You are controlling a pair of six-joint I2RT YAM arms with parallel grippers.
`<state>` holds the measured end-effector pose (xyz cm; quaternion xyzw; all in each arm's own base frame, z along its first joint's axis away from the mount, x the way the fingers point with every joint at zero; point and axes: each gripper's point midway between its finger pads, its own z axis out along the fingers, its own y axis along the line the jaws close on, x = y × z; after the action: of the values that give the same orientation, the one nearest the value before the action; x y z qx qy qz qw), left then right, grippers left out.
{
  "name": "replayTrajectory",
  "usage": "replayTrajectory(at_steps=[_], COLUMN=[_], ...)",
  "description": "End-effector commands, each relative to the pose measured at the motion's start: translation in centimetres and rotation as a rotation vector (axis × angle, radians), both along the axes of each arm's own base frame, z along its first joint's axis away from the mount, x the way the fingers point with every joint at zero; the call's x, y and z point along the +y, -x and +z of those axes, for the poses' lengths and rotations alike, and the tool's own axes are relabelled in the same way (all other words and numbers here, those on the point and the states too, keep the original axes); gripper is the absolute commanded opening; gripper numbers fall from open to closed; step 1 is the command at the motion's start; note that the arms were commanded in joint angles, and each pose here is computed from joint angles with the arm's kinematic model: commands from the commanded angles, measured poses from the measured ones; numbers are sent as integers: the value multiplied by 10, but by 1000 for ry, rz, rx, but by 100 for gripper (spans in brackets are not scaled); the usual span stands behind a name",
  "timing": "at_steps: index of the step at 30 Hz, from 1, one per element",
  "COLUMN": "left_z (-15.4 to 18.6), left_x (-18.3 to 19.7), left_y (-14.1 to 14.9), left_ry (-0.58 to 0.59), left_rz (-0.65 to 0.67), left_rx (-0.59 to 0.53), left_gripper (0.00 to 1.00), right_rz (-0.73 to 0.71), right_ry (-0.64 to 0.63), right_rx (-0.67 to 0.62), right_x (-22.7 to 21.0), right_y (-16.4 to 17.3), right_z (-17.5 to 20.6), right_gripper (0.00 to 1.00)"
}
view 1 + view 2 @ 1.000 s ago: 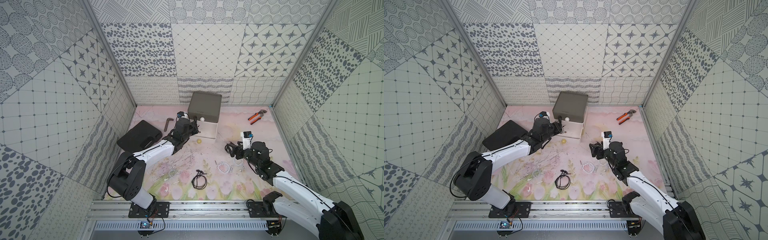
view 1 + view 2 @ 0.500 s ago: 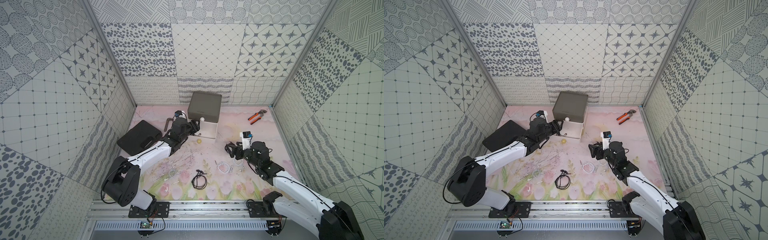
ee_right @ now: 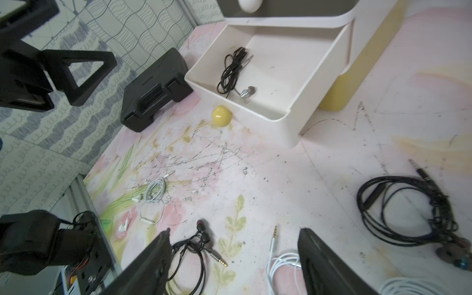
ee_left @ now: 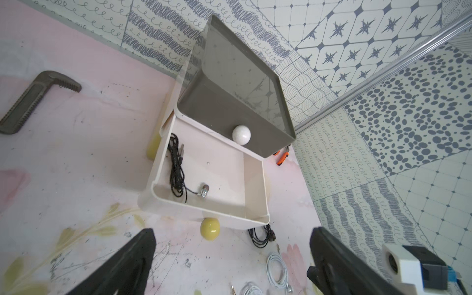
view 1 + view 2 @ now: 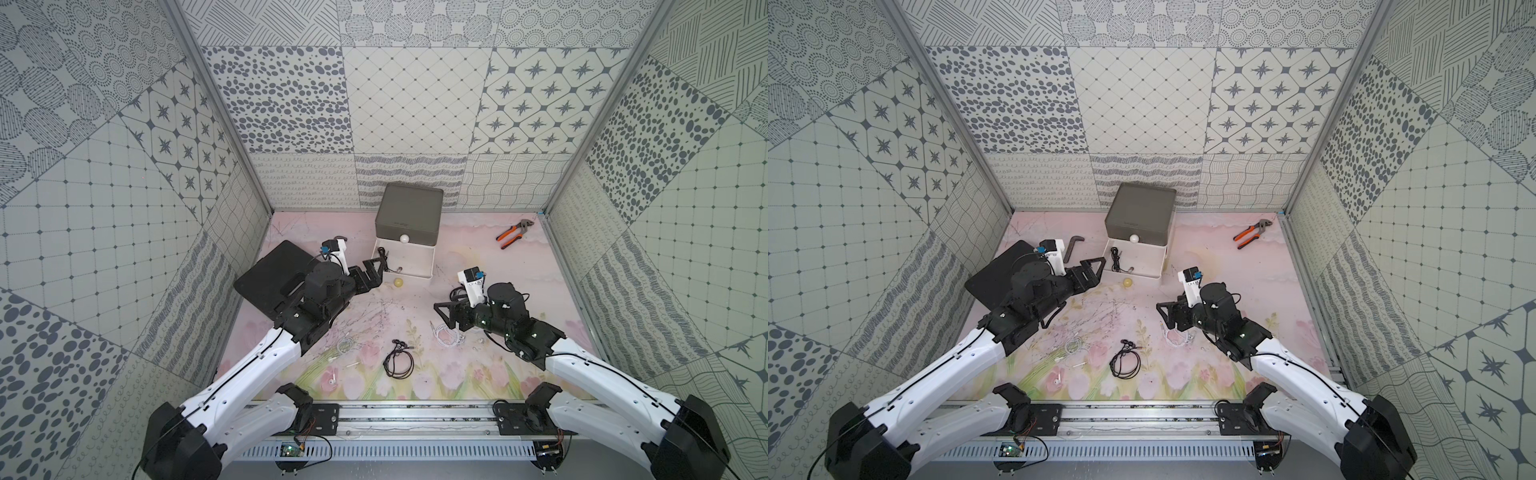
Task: Place the wired earphones into the drawer by color
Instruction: Pick up the wired earphones from the center of the board.
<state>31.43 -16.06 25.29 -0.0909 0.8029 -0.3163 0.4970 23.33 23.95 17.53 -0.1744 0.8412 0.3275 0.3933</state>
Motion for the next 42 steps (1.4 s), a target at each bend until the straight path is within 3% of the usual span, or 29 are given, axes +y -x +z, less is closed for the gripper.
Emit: replayTrajectory(at_steps=[1, 11, 19, 26, 42], left_z=[-53, -99, -101, -93, -81], left_x=[21, 36, 40, 48, 62], left_y=[36, 54, 54, 59, 65], left_ry=[-174, -293, -320, -310, -303], left_rz=[-39, -62, -49, -15, 46], left_rx=[95, 54, 45, 8, -50], left_gripper=[99, 99, 99, 99, 99], right_rz=[6, 113, 41, -38, -86], right_ry=[43, 214, 294, 289, 384], right_rx=[29, 138, 257, 345, 360], right_x=[17, 76, 102, 118, 145], right_y=[11, 68, 98, 104, 102], right_z=[-6, -53, -83, -99, -122], right_gripper=[81, 77, 74, 74, 74])
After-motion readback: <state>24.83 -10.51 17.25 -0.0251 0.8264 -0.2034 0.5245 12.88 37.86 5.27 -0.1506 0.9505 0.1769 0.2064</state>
